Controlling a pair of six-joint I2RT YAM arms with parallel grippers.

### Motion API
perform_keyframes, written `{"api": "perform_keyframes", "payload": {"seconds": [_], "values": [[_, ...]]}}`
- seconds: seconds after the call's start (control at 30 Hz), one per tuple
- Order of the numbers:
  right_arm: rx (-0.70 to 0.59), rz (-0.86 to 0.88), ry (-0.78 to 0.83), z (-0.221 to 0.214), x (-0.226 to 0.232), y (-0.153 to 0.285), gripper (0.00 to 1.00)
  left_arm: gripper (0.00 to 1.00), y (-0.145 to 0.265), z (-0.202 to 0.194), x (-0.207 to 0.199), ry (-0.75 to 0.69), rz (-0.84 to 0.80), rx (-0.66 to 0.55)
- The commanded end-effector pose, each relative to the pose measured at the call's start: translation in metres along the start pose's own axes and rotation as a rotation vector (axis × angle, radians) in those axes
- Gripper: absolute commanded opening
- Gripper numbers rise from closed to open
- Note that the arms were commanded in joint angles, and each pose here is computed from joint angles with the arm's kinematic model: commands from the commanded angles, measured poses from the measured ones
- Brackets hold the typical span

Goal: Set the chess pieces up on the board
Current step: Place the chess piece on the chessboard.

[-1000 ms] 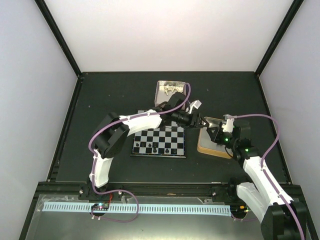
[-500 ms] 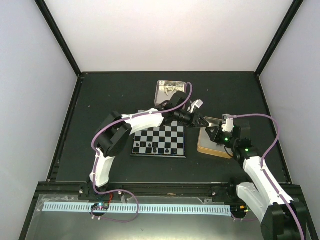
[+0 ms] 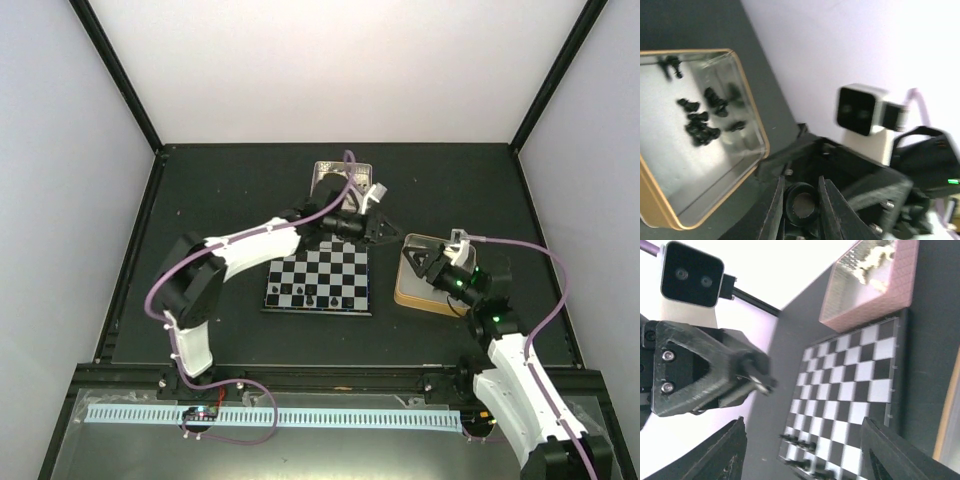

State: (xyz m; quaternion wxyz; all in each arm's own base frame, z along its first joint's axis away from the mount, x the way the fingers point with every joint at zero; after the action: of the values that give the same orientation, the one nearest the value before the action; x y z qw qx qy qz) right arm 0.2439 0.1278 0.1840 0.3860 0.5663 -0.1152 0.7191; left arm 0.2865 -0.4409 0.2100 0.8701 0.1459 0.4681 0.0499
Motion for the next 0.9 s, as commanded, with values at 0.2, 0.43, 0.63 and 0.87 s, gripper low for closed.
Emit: {"api": "perform_keyframes", "payload": {"seconds": [0.2,0.43,0.63,0.87], "values": [[0.035,0.483,-0.153,0.024,0.118,0.019,0.61,0.08,0.071,0.047,-0.09,0.104,-0.316,-0.238],[0.102,0.566,-0.121,0.024,0.152,0.019,0.49,0.07,0.083,0.057,-0.105,0.174,-0.379,-0.285],[0.12,0.576,-0.129,0.022,0.156,0.014,0.34,0.07,0.087,0.058,-0.108,0.212,-0.406,-0.293],[0.126,0.565,-0.136,0.025,0.156,0.007,0.31,0.07,0.09,0.056,-0.11,0.22,-0.415,-0.296]]}}
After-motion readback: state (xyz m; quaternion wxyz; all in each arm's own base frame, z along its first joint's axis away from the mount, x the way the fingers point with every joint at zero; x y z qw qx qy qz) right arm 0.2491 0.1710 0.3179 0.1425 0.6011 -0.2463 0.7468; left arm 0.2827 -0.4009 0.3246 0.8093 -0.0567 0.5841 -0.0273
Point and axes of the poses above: each gripper's point midway between its finger pads, its own y axis back along the fingers, its own x axis along the line the jaws close on, z = x × y, the point moved 1 cm from there along y, back along the fingers, and after that the axes turned 13 degrees about -y, right-handed, at the moved point
